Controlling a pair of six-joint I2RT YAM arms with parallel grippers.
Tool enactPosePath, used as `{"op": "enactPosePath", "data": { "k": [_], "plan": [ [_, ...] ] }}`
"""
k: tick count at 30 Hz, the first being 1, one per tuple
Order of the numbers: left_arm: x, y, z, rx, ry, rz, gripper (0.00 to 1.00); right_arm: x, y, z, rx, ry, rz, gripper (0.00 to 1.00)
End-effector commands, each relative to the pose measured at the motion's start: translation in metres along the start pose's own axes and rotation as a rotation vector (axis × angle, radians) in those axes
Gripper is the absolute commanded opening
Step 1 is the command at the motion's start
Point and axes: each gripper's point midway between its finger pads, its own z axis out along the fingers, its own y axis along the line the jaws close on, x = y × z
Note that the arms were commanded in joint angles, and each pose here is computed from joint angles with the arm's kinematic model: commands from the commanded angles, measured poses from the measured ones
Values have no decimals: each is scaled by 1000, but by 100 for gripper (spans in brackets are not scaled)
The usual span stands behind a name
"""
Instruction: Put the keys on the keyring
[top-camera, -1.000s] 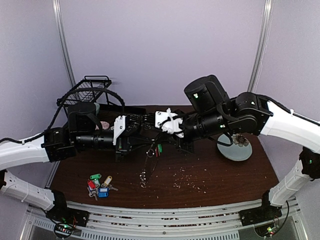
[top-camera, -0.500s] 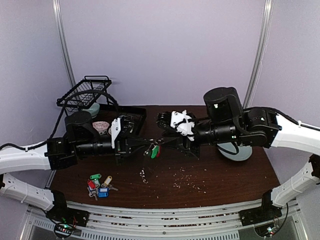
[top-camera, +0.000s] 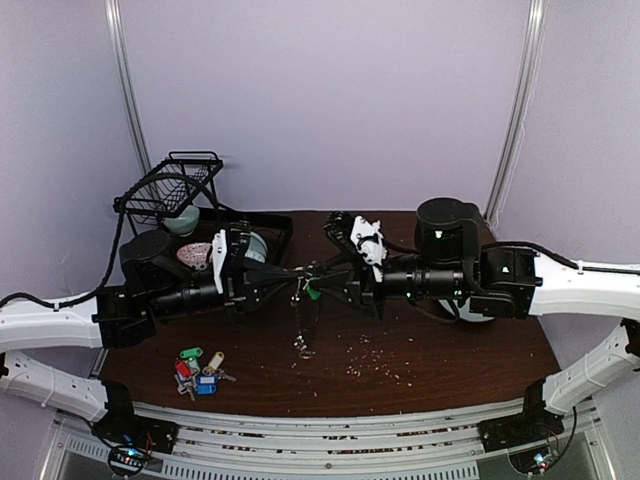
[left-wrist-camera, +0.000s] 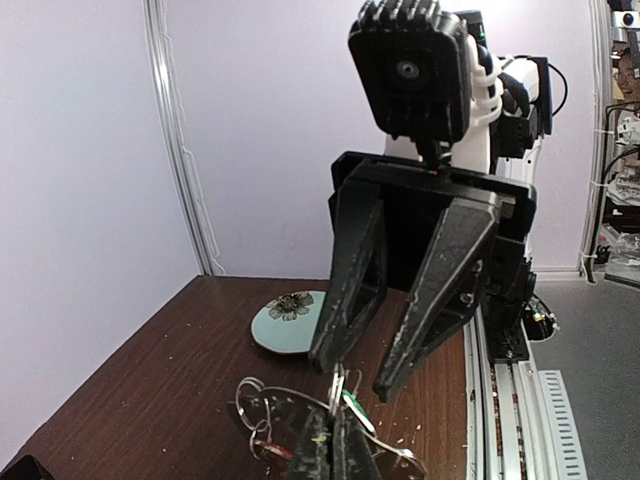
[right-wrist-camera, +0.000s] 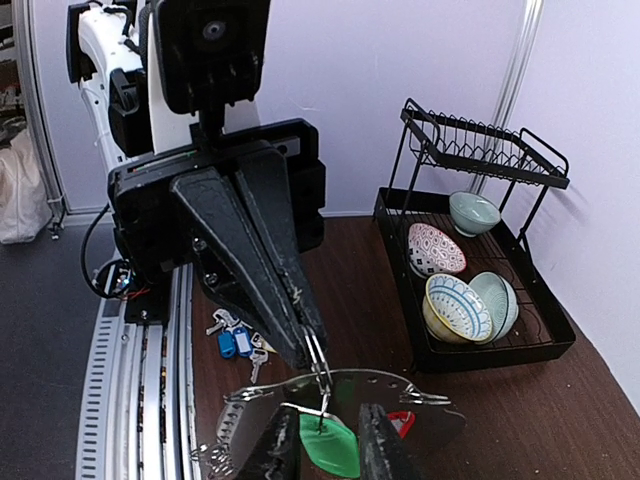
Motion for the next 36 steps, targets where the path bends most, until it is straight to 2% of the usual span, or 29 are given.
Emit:
{"op": "enactPosePath", "data": {
  "k": [1,5,9,13,18,25,26,28,30,36],
  "plan": [
    [-33,2,-4,-14,-118,25,0,-20,-1,1,-20,-76,28,19],
    [-35,2,-5,-17,-127,32,0,-17,-3,2,-19,-59,28,8],
    [-41,2,-9,-24,-159,46,0,-15,-2,3,-29,-49,24,1],
    [-46,-1,-12,-17,-197,78,0,-15,6,6,-81,-46,15,0],
    [-62,-9,-23,2,-317,148,0,-6,22,15,-191,18,-2,0],
    [-59,-5,-16,-20,-328,131,0,-11,23,16,-193,3,-22,0],
    [-58,-4,-15,-27,-325,129,0,-12,21,15,-185,4,-30,0],
    [-55,-3,-14,-28,-315,130,0,-13,16,14,-157,13,-37,12],
    [-54,-4,-13,-21,-305,128,0,-13,9,10,-118,27,-44,18],
    [-47,-4,-17,-27,-285,113,0,-31,-9,-19,-22,-37,-55,29]
  ]
}}
